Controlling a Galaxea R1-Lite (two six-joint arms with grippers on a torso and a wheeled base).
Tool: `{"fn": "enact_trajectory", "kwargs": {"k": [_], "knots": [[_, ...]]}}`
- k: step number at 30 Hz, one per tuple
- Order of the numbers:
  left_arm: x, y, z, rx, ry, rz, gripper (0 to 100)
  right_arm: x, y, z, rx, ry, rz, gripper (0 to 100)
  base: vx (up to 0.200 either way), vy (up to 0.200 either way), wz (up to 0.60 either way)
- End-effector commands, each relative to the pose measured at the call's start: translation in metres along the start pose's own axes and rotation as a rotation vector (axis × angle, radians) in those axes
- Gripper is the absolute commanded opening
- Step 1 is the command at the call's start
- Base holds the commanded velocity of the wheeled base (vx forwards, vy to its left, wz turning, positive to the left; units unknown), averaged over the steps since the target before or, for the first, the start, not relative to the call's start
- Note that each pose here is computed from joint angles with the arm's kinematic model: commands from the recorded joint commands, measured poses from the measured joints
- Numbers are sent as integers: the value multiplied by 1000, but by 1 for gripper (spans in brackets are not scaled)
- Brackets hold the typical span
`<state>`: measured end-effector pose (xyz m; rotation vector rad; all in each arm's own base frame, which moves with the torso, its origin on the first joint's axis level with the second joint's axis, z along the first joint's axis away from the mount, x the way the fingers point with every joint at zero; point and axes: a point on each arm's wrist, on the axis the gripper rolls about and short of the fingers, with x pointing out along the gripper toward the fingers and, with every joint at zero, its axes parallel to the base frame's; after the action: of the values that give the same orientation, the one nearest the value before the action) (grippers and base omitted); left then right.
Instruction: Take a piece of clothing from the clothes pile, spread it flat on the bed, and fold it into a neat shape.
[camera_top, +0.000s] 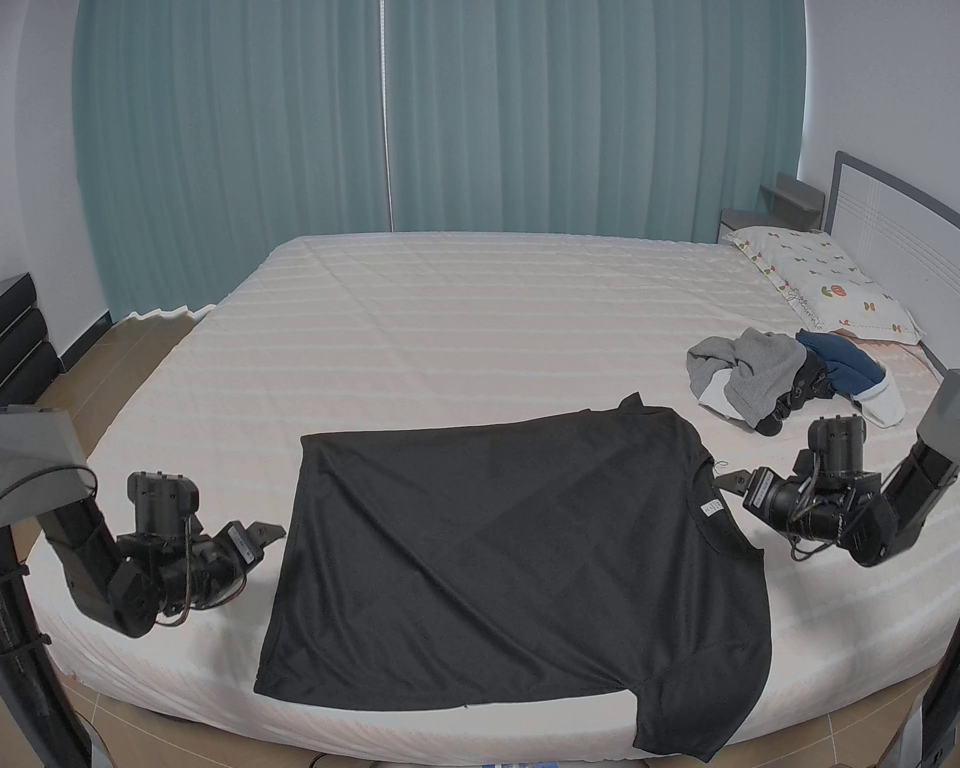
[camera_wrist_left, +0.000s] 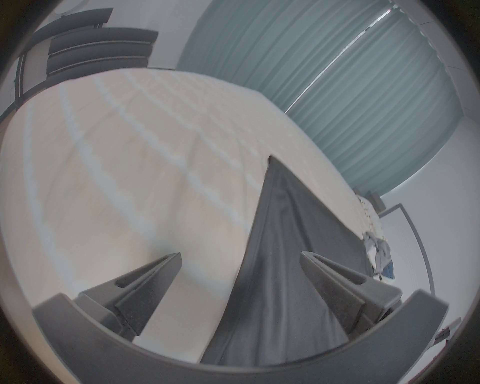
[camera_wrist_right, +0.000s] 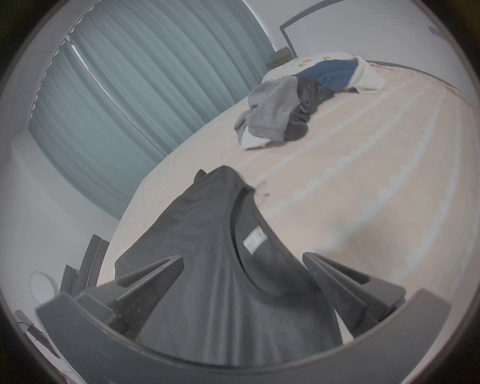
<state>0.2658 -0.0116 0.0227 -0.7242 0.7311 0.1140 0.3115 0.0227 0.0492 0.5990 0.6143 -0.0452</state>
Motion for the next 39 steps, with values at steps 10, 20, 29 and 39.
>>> {"fn": "enact_trajectory", "kwargs": {"k": [10,20,29,39], "knots": [[-65,15,-53,42,188,-39,100,-69,-22,-51,59,29,82,100,0,0,0],[-42,14,-55,42,231,-17,100,-72,-18,-58,48,57,95,100,0,0,0],[-37,8,-59,68,255,-48,100,-75,-15,-59,64,65,119,100,0,0,0],[-46,16,-66,67,274,-10,0,-74,-15,-57,67,59,119,100,0,0,0]]}}
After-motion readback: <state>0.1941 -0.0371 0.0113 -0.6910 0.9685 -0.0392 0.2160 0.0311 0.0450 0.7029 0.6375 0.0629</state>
